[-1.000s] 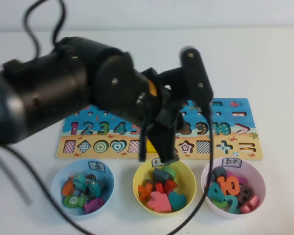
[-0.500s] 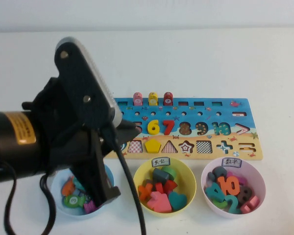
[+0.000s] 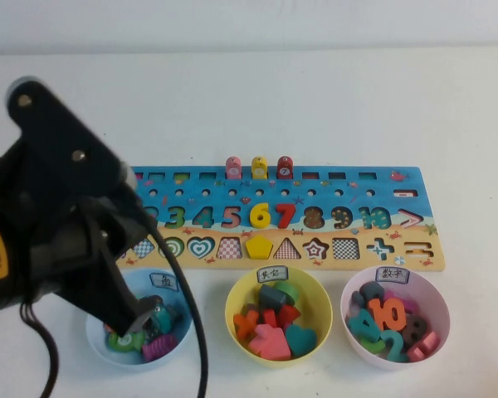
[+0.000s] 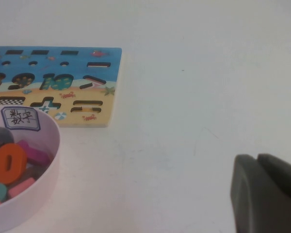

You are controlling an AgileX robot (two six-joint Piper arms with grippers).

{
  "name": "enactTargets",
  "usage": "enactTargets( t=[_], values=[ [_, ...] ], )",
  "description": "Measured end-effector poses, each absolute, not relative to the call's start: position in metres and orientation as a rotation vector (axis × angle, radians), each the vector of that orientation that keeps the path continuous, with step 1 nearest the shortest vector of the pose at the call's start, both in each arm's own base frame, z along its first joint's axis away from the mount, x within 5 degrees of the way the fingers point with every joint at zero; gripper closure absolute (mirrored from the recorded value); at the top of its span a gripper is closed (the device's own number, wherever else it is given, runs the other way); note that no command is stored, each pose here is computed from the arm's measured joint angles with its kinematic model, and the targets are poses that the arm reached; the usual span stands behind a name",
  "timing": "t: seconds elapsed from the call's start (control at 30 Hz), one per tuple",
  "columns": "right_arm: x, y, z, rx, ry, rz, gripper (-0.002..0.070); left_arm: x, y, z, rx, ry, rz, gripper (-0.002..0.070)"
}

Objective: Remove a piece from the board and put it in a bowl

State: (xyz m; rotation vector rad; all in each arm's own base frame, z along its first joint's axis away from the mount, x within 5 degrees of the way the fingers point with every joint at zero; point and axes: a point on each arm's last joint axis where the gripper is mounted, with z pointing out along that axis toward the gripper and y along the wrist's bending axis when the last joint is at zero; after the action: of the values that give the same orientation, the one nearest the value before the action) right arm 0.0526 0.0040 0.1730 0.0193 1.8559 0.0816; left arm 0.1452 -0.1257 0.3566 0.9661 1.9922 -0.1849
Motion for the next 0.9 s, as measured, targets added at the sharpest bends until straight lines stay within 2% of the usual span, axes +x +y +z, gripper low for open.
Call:
enactTargets(
  t=[0.23, 0.5, 0.67, 0.77, 0.9],
  values=[
    [0.053, 0.004, 0.173, 0.019, 1.856, 0.082, 0.0694, 0.127, -0.088, 0.335, 0.728, 1.841, -0.216, 0.0677],
    [0.053, 0.004, 0.173, 0.019, 1.856, 0.082, 0.0694, 0.086, -0.029, 0.278, 0.357, 1.681, -0.181, 0.0677],
    [0.053, 0.004, 0.173, 0.019, 1.856, 0.082, 0.0694, 0.064, -0.012, 0.241, 0.170, 1.632, -0.144, 0.0677],
    [0.053, 0.004, 0.173, 0.019, 1.856, 0.082, 0.0694, 0.057, -0.007, 0.224, 0.141, 1.606, -0.051, 0.0677],
    [0.053, 0.004, 0.173, 0.019, 1.856, 0.082, 0.0694, 0.054, -0.003, 0.209, 0.085, 1.619, 0.001, 0.0677]
  ],
)
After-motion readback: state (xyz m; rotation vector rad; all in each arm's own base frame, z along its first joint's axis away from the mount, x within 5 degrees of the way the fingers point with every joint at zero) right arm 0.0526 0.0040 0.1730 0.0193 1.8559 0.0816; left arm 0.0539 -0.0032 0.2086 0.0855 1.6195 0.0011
